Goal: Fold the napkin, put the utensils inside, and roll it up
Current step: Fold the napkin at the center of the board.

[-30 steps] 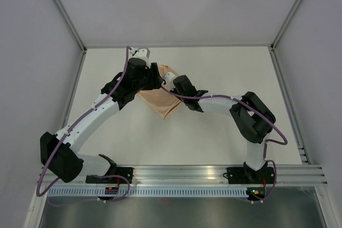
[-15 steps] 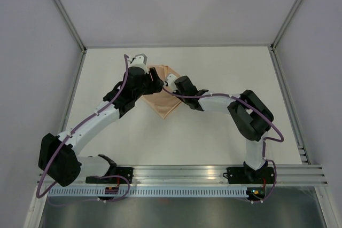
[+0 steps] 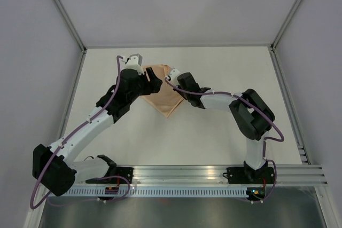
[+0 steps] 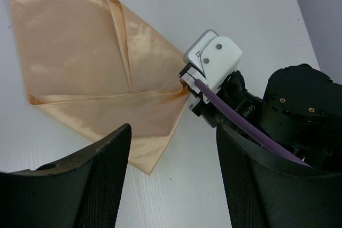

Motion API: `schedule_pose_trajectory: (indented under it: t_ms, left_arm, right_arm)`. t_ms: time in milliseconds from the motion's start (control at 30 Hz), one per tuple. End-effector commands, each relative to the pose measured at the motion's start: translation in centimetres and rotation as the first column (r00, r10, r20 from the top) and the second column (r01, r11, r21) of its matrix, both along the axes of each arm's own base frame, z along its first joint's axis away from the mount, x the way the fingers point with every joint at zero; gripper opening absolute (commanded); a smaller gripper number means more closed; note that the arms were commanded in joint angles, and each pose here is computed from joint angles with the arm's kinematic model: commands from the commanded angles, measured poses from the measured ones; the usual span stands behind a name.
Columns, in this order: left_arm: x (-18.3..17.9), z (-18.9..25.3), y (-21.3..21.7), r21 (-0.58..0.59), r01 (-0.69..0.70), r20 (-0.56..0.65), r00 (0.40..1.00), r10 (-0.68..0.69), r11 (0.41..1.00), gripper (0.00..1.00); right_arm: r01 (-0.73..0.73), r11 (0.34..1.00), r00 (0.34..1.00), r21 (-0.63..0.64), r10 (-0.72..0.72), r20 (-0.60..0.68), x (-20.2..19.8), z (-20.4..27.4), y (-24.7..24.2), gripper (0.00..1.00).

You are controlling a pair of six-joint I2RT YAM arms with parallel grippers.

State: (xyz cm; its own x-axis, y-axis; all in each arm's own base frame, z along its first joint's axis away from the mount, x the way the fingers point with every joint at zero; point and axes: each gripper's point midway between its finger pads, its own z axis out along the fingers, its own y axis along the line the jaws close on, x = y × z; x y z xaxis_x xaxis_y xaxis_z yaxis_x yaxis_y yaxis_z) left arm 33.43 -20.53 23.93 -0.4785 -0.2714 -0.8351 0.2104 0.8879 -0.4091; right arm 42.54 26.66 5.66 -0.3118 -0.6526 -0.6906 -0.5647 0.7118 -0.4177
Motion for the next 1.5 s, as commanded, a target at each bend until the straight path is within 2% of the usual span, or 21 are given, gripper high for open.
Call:
schedule_pose_trajectory:
  t_ms: [0,267,633,1000,1467]
  left_arm:
    - [-0.1,3.3,1.1,-0.045,-0.036,0.086,0.996,0.04,0.998,0.7]
    - [-1.0,4.1,3.9,-0.118,-0.126,0.138,0.98,0.141,0.985,0.7]
    - [-1.1,4.5,5.4,-0.133,-0.145,0.146,0.976,0.164,0.981,0.7]
    - [-1.2,3.3,5.0,-0.122,-0.117,0.126,0.983,0.132,0.986,0.68]
    - [-1.8,0.5,3.1,-0.107,-0.003,0.092,0.996,0.013,0.994,0.69]
  right_arm:
    - [0.02,0.999,0.999,0.05,-0.022,0.047,1.2,1.9,0.7,0.0]
    - [0.035,0.998,0.999,0.047,-0.037,0.035,1.2,1.5,0.1,0.0]
    - [0.081,0.994,0.997,0.067,-0.08,-0.008,1.8,1.0,-1.6,0.01]
    - [0.133,0.987,0.988,0.085,-0.125,-0.096,2.8,-0.8,-3.1,0.01]
    - [0.17,0.979,0.972,0.108,-0.149,-0.182,3.7,-1.6,-3.2,0.01]
